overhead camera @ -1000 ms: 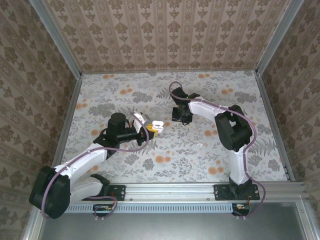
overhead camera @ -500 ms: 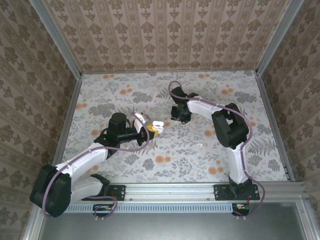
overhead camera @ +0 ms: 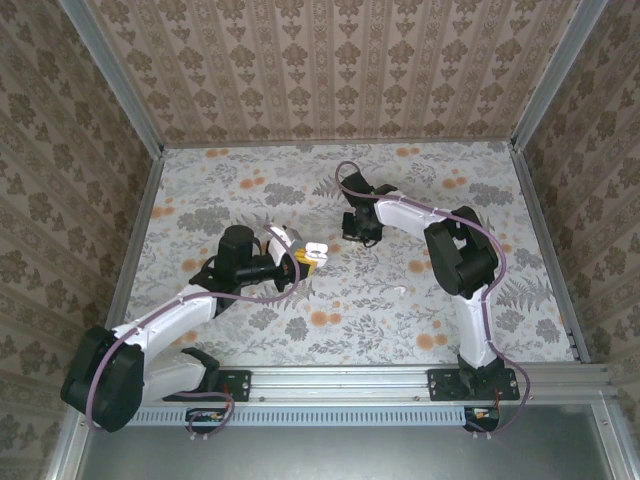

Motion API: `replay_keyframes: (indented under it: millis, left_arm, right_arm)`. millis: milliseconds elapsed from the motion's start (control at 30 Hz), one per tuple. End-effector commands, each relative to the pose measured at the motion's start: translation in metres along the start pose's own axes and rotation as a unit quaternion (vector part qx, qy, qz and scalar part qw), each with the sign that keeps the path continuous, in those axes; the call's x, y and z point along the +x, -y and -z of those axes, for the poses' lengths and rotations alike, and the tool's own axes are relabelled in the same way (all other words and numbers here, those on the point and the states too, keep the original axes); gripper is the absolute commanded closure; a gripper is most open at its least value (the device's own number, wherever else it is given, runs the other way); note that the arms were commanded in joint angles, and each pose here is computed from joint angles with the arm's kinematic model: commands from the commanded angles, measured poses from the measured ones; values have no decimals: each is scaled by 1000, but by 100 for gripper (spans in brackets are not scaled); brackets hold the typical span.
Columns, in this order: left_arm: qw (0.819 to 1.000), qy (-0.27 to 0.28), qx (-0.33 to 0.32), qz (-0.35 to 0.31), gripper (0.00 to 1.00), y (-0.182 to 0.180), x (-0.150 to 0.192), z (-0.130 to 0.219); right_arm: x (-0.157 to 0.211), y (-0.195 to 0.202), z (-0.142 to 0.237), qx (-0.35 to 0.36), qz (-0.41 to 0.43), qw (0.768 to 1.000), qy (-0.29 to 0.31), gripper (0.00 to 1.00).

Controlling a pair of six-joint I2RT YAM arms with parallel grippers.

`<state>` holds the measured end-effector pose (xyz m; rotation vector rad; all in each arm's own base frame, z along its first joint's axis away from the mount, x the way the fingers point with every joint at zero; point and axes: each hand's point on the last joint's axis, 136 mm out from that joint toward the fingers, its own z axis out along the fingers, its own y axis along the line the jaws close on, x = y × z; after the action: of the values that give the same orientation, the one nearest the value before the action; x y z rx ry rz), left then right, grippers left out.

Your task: Insert the wireless bluetooth earbuds into the charging case

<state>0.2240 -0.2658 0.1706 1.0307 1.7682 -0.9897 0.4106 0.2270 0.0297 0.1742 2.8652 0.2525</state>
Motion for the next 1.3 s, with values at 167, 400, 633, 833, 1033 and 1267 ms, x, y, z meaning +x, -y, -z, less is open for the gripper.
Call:
replay_keyframes:
  millis: [167,400,633,833,1033,1267]
  left_arm:
    - [1000,18,10,-12,100,0,-5,-5]
    - [999,31,43,0,100,5,-14,-11]
    - [997,43,66,17,100,7,-26,-17]
    - [995,54,79,26,100,11,-36,-17]
    - [993,65,93,33,100,17,-42,-16]
    - [991,80,104,38,100,22,-48,-12]
  right_arm:
    - [3,8,62,30,108,993,23,92]
    - [7,1,137,58,229,968,84,93]
    - [25,-17,200,49,315,937,144,93]
    - [45,-43,228,31,386,904,182,94]
    - [55,-66,236,-2,415,883,220,94]
    - [61,-86,236,-20,439,867,234,94]
